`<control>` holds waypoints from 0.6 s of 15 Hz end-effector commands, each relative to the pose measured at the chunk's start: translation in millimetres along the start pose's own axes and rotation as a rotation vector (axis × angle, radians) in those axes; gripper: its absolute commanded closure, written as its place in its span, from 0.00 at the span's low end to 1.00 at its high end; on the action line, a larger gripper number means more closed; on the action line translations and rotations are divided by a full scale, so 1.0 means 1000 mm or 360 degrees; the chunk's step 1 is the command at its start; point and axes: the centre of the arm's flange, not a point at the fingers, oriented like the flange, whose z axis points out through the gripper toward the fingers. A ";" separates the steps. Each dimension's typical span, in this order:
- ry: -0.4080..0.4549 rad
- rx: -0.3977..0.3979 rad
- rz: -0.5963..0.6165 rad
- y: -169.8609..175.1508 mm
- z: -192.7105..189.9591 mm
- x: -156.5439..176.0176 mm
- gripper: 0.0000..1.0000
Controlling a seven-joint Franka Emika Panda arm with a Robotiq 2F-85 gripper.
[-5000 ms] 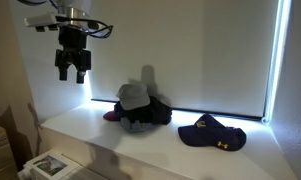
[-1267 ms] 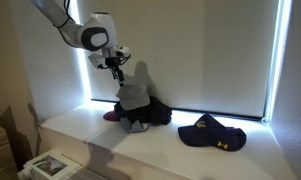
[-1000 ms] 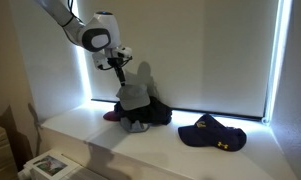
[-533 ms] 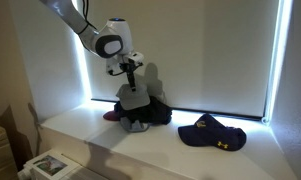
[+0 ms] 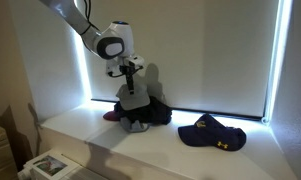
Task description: Move the white cap to the right
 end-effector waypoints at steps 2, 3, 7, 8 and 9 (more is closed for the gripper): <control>-0.0005 -0.0014 -0.0021 0.000 0.004 0.001 0.28; -0.0006 -0.0013 -0.0020 -0.001 0.005 0.002 0.34; -0.0010 -0.0026 -0.0016 -0.001 0.007 0.004 0.62; -0.0009 -0.0031 -0.0015 0.000 0.007 0.005 0.69; -0.0004 -0.0043 -0.0017 0.000 0.007 0.006 0.75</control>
